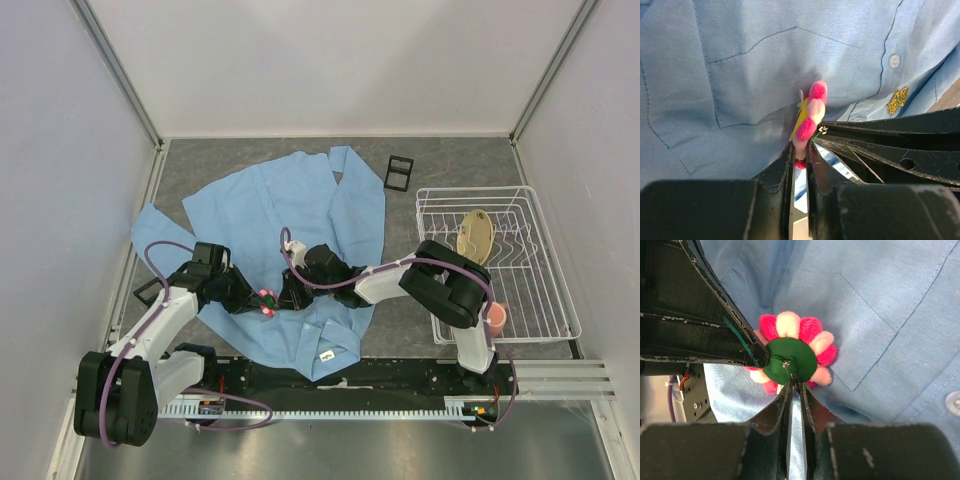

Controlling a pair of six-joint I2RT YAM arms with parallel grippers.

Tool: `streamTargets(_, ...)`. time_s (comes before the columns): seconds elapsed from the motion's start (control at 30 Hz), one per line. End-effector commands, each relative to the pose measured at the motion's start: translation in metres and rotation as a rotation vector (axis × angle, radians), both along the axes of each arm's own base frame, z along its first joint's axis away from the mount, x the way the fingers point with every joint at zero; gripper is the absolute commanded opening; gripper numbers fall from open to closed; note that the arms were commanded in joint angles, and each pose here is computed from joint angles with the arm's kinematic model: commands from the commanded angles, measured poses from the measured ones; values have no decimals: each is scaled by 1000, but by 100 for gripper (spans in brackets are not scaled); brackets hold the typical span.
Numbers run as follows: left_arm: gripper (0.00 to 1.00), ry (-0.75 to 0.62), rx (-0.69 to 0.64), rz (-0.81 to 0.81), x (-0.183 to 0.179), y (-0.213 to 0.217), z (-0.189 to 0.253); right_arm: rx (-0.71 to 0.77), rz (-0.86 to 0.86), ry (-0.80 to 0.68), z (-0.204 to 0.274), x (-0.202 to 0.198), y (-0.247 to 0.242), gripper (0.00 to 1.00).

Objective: Remove the brooch from the garment
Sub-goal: Remove the brooch from the clothes.

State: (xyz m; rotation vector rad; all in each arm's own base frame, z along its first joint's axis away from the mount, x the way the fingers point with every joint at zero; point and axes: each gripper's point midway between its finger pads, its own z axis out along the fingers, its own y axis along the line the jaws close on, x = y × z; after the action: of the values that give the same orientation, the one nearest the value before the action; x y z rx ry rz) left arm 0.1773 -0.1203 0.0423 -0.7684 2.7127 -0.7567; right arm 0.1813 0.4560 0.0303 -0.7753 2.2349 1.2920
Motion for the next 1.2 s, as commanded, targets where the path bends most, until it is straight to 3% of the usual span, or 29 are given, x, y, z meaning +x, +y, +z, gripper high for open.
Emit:
streamTargets(0.0, 8, -17, 1, 6, 4, -2, 1, 66, 9, -52, 31, 4, 8, 17)
streamTargets(0.17, 2, -15, 5, -10, 2, -5, 1, 68, 12, -52, 33, 6, 12, 19)
streamTargets(0.27, 2, -17, 19, -17, 1, -4, 0, 71, 4, -55, 35, 9, 12, 24)
streamTargets(0.4, 2, -21, 25, -18, 1, -4, 0, 69, -14, -53, 37, 14, 9, 25)
streamTargets(0.7, 2, -21, 34, -26, 0, -5, -1, 95, -2, -34, 39, 13, 10, 16)
streamTargets(0.97, 2, -18, 38, -36, -1, -6, -2, 90, 10, -30, 37, 12, 11, 0)
streamTargets(1.17, 2, -22, 16, -60, 1, -12, 2, 80, 26, -20, 31, 10, 13, 0)
